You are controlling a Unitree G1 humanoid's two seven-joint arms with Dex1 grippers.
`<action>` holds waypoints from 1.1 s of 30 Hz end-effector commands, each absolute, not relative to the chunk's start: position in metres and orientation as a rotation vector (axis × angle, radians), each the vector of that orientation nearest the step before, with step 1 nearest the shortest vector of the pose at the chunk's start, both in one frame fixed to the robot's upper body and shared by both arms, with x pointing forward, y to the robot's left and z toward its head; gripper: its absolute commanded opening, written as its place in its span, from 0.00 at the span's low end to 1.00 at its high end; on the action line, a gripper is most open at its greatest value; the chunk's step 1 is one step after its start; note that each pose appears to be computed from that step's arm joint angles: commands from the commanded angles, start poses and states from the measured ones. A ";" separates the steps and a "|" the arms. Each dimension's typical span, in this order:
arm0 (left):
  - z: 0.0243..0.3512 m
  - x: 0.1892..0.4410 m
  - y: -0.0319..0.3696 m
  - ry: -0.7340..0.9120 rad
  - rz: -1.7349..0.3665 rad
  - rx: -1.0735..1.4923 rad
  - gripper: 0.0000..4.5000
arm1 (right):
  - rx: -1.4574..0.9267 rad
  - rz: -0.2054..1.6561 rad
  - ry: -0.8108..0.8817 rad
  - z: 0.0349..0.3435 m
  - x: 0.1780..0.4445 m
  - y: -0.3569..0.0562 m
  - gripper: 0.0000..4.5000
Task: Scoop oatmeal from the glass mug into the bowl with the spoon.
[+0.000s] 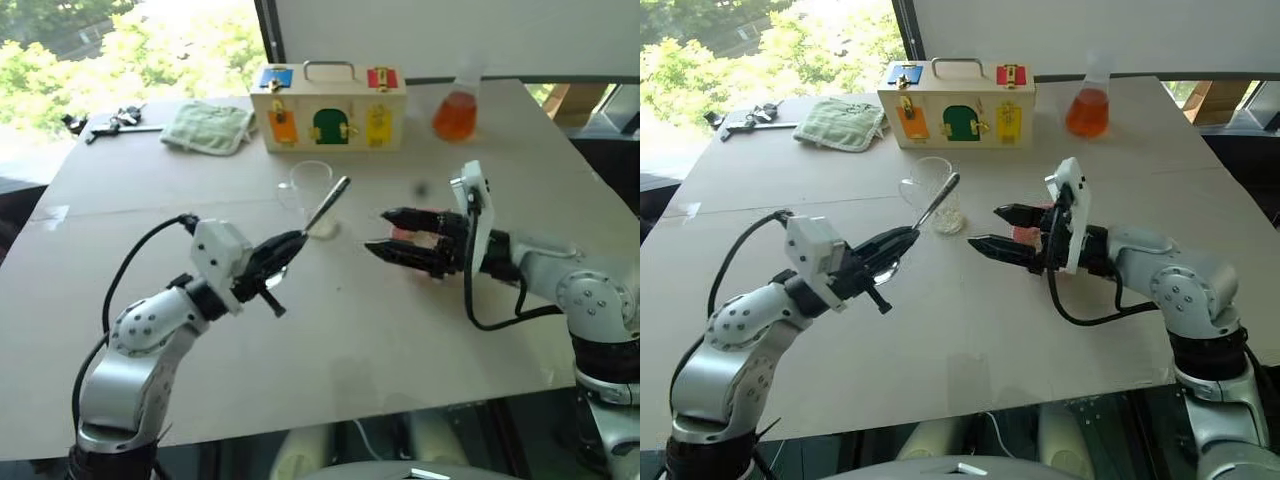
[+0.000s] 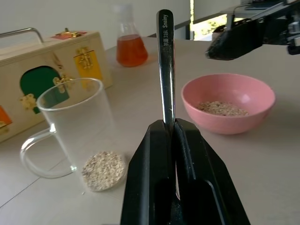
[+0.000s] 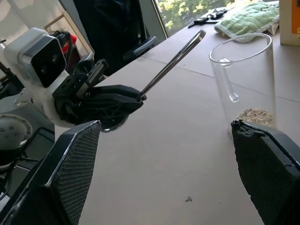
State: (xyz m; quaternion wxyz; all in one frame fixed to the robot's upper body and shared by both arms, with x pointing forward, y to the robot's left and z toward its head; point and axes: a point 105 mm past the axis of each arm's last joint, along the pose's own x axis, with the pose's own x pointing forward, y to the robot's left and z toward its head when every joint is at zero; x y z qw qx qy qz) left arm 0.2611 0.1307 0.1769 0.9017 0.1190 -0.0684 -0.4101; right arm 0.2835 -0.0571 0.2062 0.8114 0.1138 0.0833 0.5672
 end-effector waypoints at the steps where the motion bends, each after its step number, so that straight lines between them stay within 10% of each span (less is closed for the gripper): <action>1: 0.181 0.263 0.119 -0.191 -0.928 0.270 0.01 | 0.284 1.206 0.142 0.222 0.283 -0.058 1.00; 14: 0.184 0.279 0.094 -0.277 -1.003 0.284 0.01 | 0.503 1.087 0.101 0.239 0.296 -0.046 1.00; 25: 0.187 0.289 0.091 -0.313 -0.930 0.254 0.00 | 0.572 0.991 0.085 0.243 0.307 -0.046 0.02; 33: 0.181 0.288 0.098 -0.290 -0.928 0.257 0.00 | 0.547 0.986 0.082 0.244 0.310 -0.052 0.01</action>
